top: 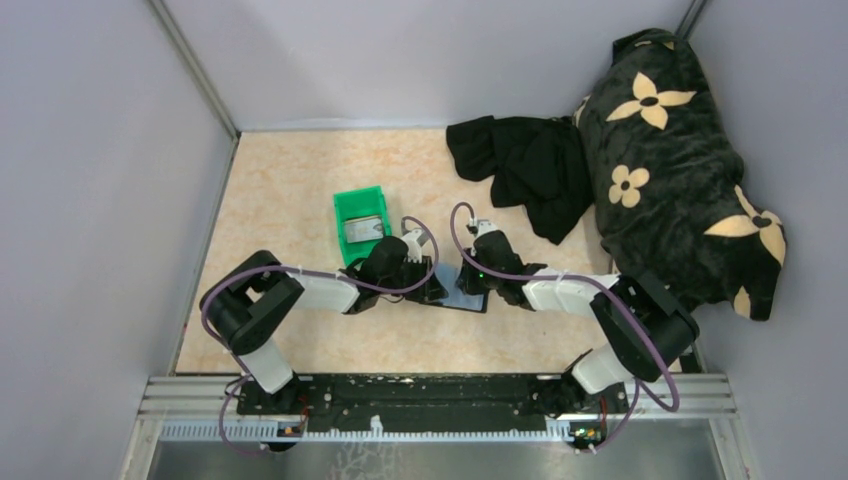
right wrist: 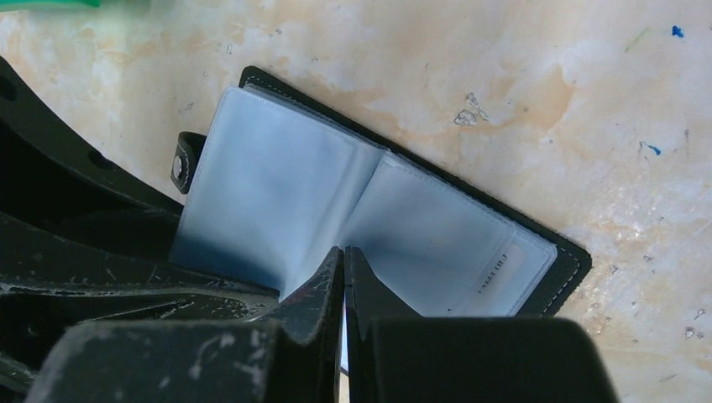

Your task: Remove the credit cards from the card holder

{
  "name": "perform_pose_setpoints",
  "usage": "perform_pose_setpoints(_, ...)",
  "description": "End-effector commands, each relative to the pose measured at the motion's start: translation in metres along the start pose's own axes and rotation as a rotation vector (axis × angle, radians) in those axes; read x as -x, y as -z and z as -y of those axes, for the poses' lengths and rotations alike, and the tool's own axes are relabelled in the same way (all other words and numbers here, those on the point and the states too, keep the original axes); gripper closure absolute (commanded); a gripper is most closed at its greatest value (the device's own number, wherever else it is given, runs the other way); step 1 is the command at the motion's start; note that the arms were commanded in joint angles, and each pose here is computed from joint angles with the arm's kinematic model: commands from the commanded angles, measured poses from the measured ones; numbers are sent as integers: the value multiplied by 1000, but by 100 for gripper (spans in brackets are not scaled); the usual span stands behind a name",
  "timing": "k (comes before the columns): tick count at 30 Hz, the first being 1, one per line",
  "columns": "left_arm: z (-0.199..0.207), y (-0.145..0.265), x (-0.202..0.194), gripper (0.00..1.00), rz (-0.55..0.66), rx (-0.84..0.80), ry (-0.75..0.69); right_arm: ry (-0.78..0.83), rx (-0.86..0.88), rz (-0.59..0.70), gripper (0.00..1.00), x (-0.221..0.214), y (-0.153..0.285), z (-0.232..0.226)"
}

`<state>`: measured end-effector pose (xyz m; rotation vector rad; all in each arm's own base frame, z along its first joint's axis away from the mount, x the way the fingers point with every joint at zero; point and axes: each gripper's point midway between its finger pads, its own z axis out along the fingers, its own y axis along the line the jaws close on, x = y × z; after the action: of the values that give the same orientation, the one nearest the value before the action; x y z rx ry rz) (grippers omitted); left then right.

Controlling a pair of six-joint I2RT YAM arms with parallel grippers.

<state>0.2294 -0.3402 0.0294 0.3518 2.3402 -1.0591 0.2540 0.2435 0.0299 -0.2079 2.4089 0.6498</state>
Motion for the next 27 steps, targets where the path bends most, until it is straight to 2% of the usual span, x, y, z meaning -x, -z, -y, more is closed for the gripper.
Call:
perform_pose_setpoints(1,-16,1,-18,67,-49,49,10,-9,-2,30,99,9,6,-1)
perform_pose_setpoints(9,-10,-1,-17,68,-56,20,15,-11,-6,95,98,30,35,0)
perform_pose_setpoints(19,-8,-4,-16,66,-54,5,28,-35,-66,63,100,10,33,24)
perform_pose_setpoints(22,-5,-4,-16,58,-49,-16,33,-41,-76,71,100,8,35,29)
perform_pose_setpoints(23,-3,-5,-16,47,-45,-28,32,-43,-81,72,100,8,36,30)
perform_pose_setpoints(25,-1,-6,-16,35,-51,-38,35,-44,-86,72,100,7,37,32)
perform_pose_setpoints(27,0,-7,-16,33,-58,-45,38,-45,-89,71,100,6,37,33)
